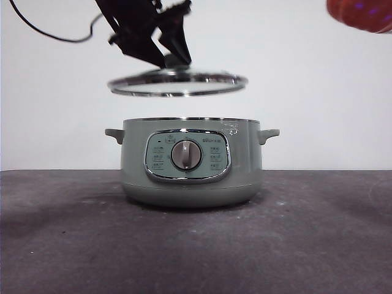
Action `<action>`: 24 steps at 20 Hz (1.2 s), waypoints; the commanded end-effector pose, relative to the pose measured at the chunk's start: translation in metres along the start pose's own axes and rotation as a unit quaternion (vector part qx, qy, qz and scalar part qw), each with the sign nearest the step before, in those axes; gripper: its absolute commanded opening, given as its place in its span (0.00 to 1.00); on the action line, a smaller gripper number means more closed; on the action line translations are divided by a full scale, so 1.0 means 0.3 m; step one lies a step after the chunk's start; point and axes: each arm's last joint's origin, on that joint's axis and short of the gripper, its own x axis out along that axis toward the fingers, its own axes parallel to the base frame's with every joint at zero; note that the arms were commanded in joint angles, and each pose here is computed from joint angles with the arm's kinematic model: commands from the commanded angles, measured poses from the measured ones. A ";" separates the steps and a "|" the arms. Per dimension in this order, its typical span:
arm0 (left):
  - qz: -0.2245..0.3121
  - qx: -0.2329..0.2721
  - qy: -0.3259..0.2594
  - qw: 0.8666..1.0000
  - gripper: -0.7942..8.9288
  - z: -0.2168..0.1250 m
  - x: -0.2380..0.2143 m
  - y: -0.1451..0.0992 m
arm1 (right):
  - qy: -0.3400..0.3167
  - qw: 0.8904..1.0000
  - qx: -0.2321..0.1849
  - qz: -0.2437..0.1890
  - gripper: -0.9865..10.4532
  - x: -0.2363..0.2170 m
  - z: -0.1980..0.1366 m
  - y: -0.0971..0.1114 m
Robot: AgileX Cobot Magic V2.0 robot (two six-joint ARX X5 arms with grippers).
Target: Pick up the pumpkin,open the lid,put the pumpkin in the pot,close the lid
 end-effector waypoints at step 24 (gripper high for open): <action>0.079 0.003 -0.023 0.997 0.07 0.009 -0.767 -0.054 | 0.017 0.993 -0.083 0.082 0.07 0.915 0.317 0.166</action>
